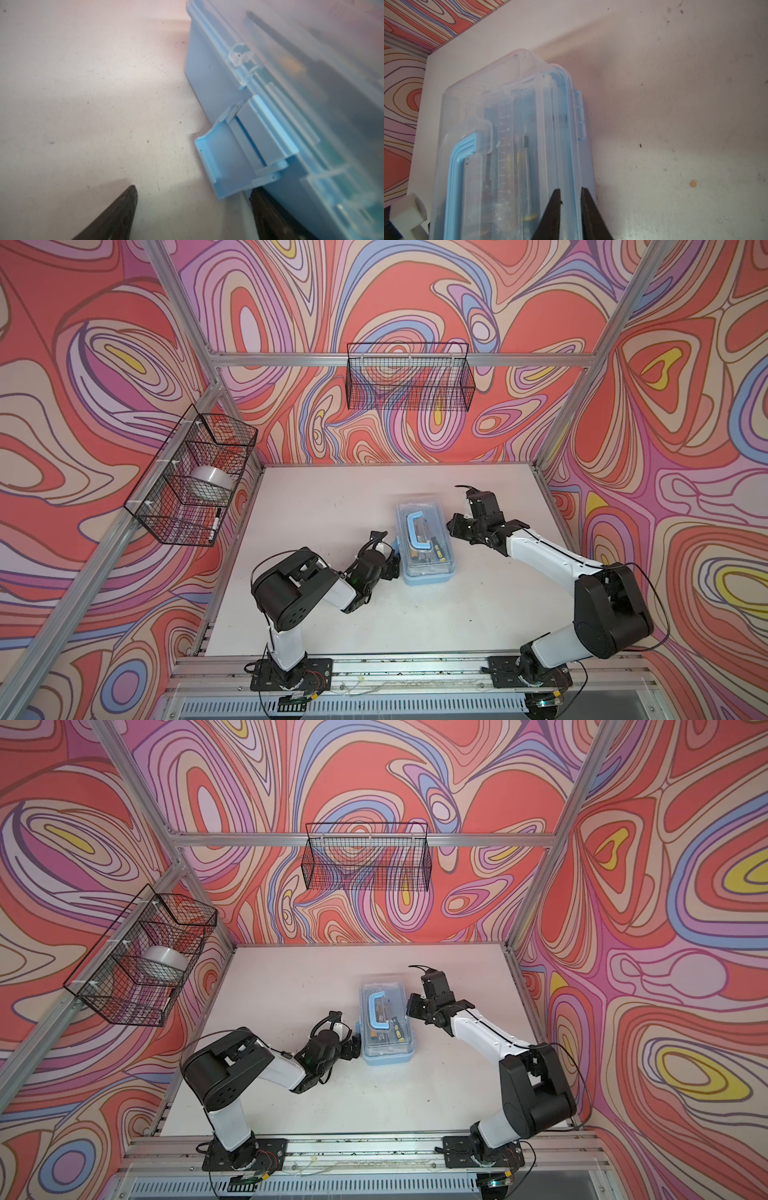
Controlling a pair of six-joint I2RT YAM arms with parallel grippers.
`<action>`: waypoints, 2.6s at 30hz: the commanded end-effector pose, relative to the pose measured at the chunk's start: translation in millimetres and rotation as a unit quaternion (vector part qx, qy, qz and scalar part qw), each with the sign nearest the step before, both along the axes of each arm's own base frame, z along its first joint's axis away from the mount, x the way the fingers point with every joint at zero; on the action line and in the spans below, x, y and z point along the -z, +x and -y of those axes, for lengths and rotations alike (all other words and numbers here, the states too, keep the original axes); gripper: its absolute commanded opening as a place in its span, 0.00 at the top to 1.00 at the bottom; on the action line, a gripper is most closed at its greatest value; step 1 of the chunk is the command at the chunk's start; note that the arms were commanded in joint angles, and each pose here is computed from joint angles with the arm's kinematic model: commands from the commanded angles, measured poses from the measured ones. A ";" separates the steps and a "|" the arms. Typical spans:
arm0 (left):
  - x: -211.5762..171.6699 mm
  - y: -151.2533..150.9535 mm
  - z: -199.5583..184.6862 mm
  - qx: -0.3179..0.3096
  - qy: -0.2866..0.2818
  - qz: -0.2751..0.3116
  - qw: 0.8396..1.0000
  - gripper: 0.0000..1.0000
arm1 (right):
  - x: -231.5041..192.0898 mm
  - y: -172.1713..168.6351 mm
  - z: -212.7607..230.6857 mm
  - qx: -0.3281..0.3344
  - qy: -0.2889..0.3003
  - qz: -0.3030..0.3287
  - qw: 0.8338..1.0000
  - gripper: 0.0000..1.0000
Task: Pack the tool kit
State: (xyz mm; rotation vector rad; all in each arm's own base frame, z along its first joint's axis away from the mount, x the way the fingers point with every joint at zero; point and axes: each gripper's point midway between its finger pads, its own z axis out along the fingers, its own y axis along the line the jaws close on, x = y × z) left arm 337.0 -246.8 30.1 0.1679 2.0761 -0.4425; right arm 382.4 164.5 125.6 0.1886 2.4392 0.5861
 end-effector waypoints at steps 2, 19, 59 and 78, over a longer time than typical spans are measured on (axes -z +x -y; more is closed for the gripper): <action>16.4 -1.6 -8.3 -0.018 0.022 -0.009 1.000 0.14 | -5.2 -1.0 -15.7 -0.029 0.019 0.008 0.999 0.81; -4.3 13.7 -21.4 -0.053 0.030 0.030 0.998 0.15 | -2.9 -3.3 -19.8 -0.040 0.025 0.001 0.999 0.84; -52.8 17.5 -26.9 -0.065 -0.034 0.037 0.997 0.21 | 5.1 -3.1 -21.6 -0.046 0.021 -0.012 0.999 0.85; -75.3 13.3 -21.3 -0.061 -0.095 0.027 0.993 0.32 | 10.4 -5.7 -22.0 -0.047 0.025 -0.017 0.998 0.85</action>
